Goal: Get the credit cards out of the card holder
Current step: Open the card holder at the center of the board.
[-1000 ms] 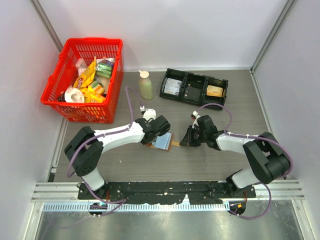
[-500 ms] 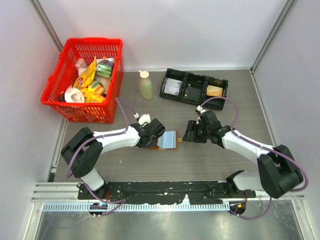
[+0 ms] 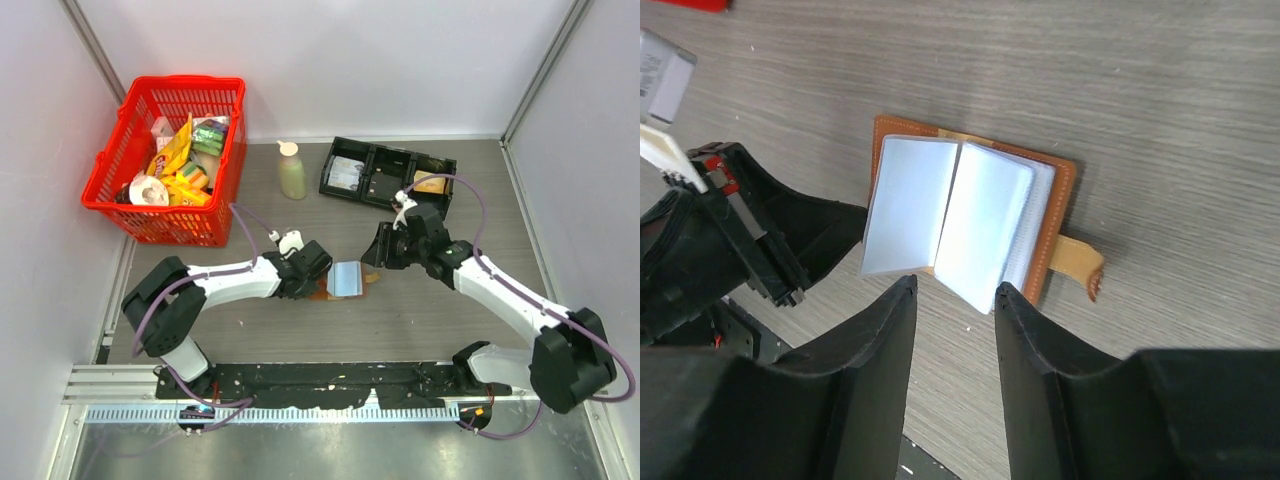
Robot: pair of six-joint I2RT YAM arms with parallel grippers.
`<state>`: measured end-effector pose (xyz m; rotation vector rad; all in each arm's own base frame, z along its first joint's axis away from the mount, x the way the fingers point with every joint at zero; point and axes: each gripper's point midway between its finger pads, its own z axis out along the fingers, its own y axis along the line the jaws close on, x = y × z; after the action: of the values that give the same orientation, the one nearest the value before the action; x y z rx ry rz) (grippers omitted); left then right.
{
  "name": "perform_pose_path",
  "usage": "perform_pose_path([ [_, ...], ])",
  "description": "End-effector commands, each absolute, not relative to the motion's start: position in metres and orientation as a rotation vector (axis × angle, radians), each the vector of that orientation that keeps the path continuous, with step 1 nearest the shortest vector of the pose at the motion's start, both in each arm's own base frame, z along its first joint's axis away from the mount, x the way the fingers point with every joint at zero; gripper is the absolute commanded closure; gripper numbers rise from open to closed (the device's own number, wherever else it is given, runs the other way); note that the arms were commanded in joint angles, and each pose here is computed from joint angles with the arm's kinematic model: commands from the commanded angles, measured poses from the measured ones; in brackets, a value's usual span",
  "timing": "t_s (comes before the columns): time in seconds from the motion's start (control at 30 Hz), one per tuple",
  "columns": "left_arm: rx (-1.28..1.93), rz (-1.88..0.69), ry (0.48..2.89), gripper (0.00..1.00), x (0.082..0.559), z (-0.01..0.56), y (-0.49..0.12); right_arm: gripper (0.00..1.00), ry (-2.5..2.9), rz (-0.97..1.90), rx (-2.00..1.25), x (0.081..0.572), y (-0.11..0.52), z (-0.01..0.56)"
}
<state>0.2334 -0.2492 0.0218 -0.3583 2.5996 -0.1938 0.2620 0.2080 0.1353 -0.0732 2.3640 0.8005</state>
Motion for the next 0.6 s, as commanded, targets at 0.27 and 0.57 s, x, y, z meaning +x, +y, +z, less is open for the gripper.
perform_pose_path([
  [0.27, -0.339, -0.266, 2.618, 1.0, 0.218, 0.012, -0.271, 0.59, 2.483, 0.926, -0.04, 0.263, 0.236, 0.082],
  [0.57, -0.346, -0.289, 2.607, 1.0, 0.219, 0.008, -0.273, 0.59, 2.571, 0.781, -0.038, 0.255, 0.217, 0.05],
])
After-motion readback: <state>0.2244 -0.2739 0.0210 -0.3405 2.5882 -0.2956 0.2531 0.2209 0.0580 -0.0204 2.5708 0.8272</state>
